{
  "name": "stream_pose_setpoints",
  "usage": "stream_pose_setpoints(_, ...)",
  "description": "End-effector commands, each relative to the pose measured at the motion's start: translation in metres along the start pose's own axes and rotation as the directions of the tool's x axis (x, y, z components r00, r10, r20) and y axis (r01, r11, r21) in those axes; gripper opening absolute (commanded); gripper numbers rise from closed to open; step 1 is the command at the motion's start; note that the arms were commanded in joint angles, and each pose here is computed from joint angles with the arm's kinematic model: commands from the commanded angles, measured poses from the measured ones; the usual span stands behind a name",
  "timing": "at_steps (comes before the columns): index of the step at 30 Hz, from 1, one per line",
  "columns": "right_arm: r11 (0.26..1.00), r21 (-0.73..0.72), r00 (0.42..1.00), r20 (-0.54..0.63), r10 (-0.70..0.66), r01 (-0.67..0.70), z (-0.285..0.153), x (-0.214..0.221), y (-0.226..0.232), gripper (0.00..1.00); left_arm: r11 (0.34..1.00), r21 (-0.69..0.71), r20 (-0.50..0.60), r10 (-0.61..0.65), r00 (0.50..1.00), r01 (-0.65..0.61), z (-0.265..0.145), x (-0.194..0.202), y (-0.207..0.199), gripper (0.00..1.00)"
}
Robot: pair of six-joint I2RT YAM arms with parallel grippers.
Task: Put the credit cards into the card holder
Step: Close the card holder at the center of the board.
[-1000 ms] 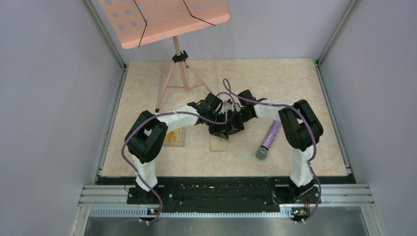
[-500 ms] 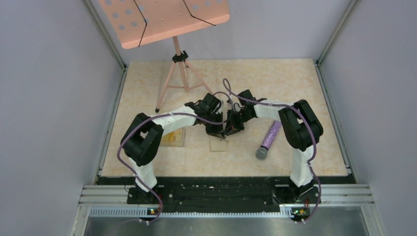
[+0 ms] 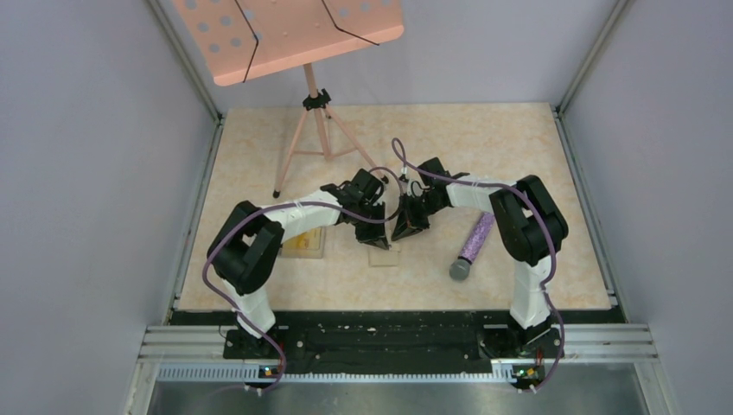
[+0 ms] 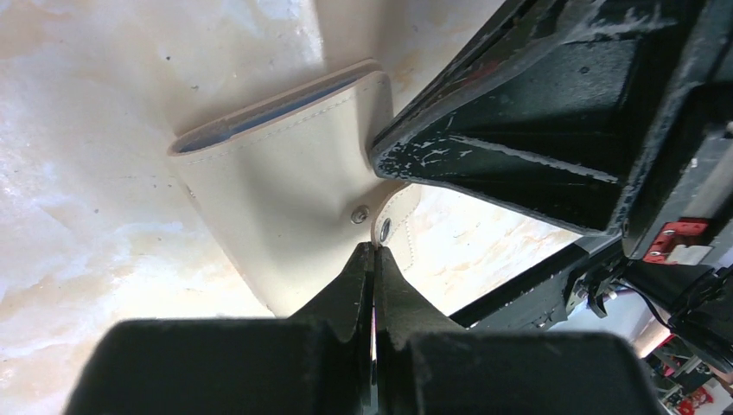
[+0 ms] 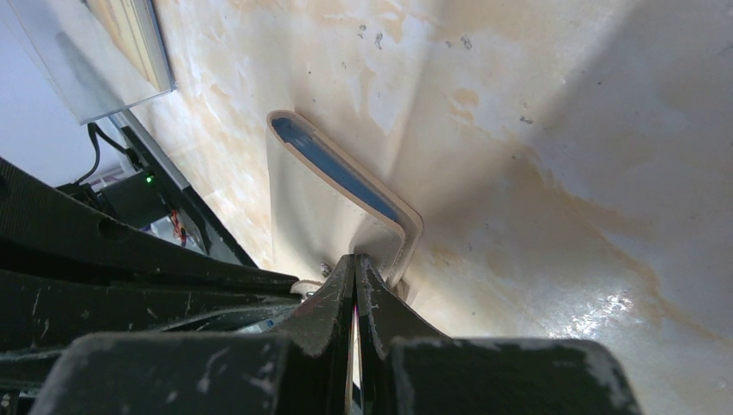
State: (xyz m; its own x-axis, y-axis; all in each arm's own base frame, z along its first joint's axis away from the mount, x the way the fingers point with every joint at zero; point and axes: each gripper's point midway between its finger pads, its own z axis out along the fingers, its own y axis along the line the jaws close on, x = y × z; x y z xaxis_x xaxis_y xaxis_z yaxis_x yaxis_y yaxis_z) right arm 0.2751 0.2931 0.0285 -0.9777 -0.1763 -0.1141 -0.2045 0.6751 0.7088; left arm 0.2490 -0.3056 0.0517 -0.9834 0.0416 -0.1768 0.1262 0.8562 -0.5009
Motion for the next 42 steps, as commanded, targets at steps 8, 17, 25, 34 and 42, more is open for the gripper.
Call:
stream_pose_setpoints(8, 0.997, 0.067, 1.0, 0.015, -0.025, 0.024, 0.007, 0.001, -0.018, 0.0, 0.999, 0.035, 0.066, -0.016, 0.998, 0.014, -0.011, -0.014, -0.004, 0.0)
stream_pose_setpoints(17, 0.998, 0.066, 1.0, 0.017, -0.026, 0.024, 0.007, 0.001, -0.018, 0.0, 0.999, 0.028, 0.056, -0.026, 0.998, 0.024, -0.008, -0.015, 0.001, 0.0)
stream_pose_setpoints(25, 0.998, 0.064, 0.999, 0.02, -0.028, 0.026, 0.007, -0.001, -0.017, 0.0, 0.999, 0.008, 0.046, -0.037, 0.998, 0.037, -0.005, -0.014, 0.008, 0.0)
stream_pose_setpoints(34, 0.997, 0.068, 0.999, 0.022, -0.029, 0.027, 0.006, -0.002, -0.017, 0.0, 0.999, 0.02, 0.007, -0.046, 0.999, 0.046, 0.001, -0.008, 0.009, 0.0)
stream_pose_setpoints(42, 0.997, 0.069, 0.999, 0.027, -0.034, 0.032, 0.005, -0.005, -0.015, 0.0, 0.998, 0.039, -0.019, -0.051, 0.999, 0.052, 0.003, -0.003, 0.008, 0.0)
